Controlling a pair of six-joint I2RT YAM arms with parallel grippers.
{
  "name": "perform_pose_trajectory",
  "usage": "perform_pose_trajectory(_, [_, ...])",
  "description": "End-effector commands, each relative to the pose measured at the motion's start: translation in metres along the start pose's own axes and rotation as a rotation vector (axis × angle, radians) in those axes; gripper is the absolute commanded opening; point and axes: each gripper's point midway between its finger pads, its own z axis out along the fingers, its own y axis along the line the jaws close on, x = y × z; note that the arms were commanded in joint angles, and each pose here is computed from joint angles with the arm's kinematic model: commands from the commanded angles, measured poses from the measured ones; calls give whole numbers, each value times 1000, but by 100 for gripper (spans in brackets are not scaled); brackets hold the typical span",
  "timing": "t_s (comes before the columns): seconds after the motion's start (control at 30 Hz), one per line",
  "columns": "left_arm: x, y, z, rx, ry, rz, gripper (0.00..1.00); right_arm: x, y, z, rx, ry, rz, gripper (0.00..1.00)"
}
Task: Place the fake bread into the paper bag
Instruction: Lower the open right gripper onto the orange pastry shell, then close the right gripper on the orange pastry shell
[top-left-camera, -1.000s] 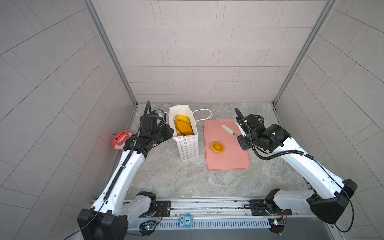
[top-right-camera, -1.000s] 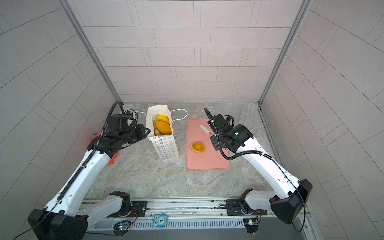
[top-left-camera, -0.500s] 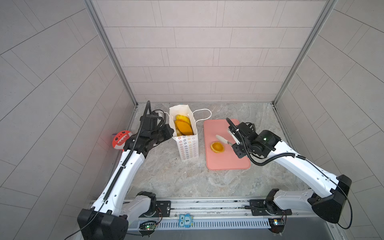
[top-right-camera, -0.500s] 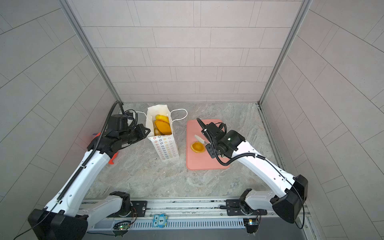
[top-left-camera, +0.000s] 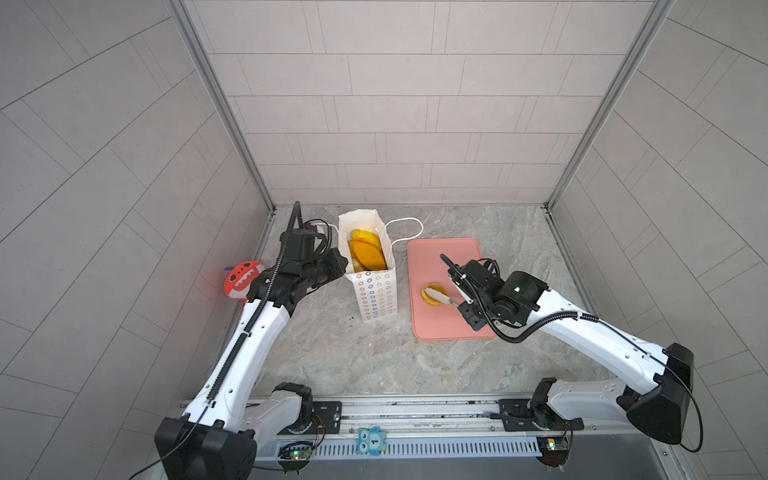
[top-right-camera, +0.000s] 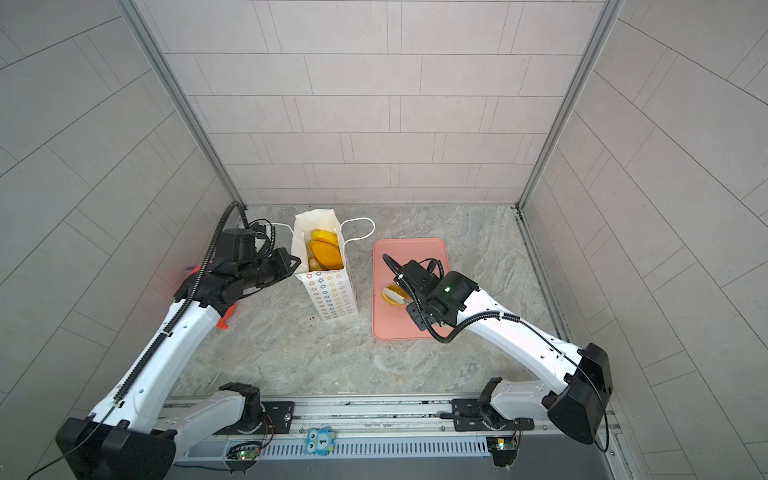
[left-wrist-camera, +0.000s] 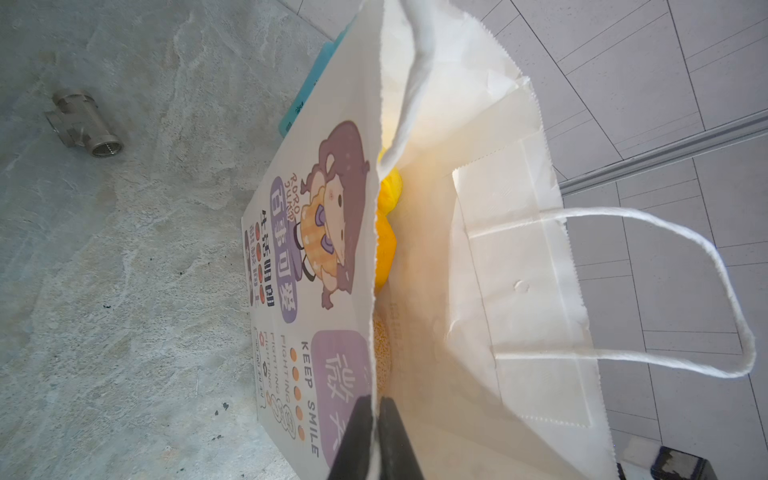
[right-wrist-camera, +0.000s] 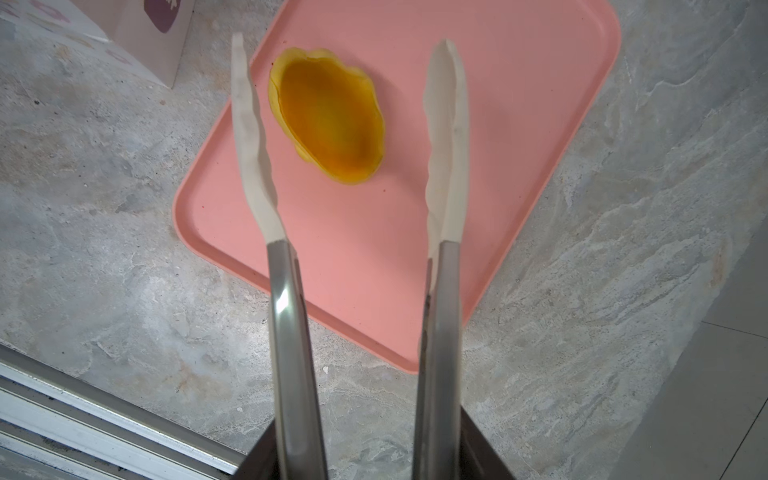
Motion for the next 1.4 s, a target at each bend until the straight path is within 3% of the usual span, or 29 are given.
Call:
perform_pose_trajectory(0.0, [-4, -8, -7, 13, -12, 17, 10, -4, -1, 2, 31, -16, -3, 52])
perform_pose_trajectory(0.6, [-4, -7, -7, 8, -11, 18, 10, -3, 8, 38, 75, 123, -45, 58])
perform_pose_trajectory(1.37, [-4, -7, -8, 7, -7, 22, 10, -15, 4, 65, 79, 133, 10, 54])
